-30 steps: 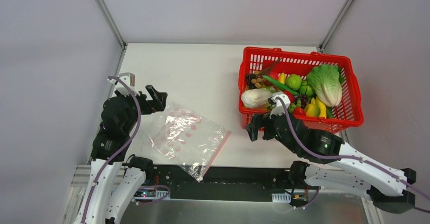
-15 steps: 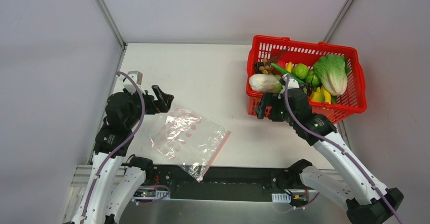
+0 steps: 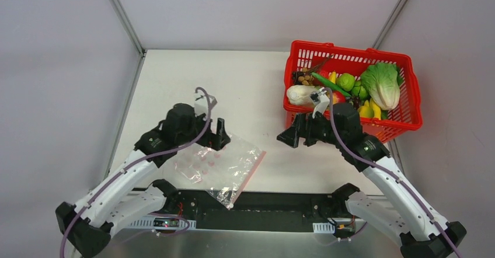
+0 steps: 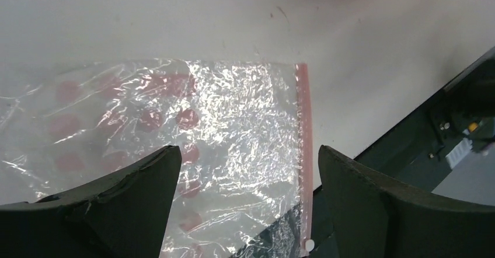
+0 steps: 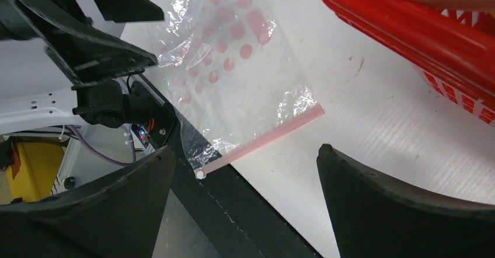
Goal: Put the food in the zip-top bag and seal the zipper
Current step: Move the bin to the center of the board, then pick up the zipper food storage bag at the center of the board.
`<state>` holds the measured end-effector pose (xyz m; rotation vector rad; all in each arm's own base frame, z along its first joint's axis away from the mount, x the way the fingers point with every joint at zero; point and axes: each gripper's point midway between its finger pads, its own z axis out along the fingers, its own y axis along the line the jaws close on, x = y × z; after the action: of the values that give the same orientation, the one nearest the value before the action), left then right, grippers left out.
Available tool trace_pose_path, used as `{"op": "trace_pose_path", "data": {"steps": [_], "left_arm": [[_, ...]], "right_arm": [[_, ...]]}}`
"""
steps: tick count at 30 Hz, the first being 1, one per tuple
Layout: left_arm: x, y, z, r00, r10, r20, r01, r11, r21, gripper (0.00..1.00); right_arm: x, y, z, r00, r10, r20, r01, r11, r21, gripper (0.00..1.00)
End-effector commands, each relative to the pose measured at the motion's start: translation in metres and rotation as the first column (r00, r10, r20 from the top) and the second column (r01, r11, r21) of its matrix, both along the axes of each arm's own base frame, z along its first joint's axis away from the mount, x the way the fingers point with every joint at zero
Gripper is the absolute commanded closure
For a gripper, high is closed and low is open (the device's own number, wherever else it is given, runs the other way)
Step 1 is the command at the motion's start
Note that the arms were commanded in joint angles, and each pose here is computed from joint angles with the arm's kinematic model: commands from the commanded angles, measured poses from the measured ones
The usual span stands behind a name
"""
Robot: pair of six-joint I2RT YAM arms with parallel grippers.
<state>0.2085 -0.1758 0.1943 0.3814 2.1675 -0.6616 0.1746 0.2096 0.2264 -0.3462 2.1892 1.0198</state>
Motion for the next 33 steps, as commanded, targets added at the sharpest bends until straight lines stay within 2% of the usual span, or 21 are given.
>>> {"op": "trace_pose_path", "data": {"steps": [1,3,5,15,25,27,33], "left_arm": [[-0.015,-0.013,-0.044,0.998,-0.022,-0.054,0.030,0.986,0.162,0.13],[-0.023,-0.029,-0.060,0.998,-0.027,-0.062,0.039,0.979,0.200,0.18],[-0.033,-0.048,-0.075,0.997,-0.045,-0.066,0.060,0.970,0.235,0.21],[-0.075,-0.113,-0.126,0.982,-0.154,-0.106,0.182,0.919,0.349,0.27],[-0.093,-0.116,-0.157,0.967,-0.183,-0.176,0.239,0.887,0.394,0.36],[-0.094,-0.112,-0.162,0.966,-0.181,-0.182,0.241,0.883,0.402,0.43],[-0.098,-0.105,-0.173,0.961,-0.187,-0.205,0.260,0.865,0.429,0.52]], "right_arm": [[0.006,0.003,0.027,0.989,-0.003,0.149,-0.008,0.997,0.073,0.05],[0.013,-0.001,0.031,0.980,-0.046,0.193,0.031,0.996,0.083,0.05],[0.020,-0.006,0.035,0.975,-0.129,0.181,0.110,0.987,0.116,0.11],[0.037,-0.028,0.032,0.935,-0.303,0.185,0.284,0.951,0.125,0.23],[0.051,-0.053,0.036,0.853,-0.479,0.206,0.446,0.875,0.189,0.30],[0.052,-0.054,0.035,0.848,-0.488,0.207,0.454,0.870,0.193,0.30],[0.055,-0.053,0.031,0.848,-0.492,0.195,0.461,0.868,0.184,0.31]]}}
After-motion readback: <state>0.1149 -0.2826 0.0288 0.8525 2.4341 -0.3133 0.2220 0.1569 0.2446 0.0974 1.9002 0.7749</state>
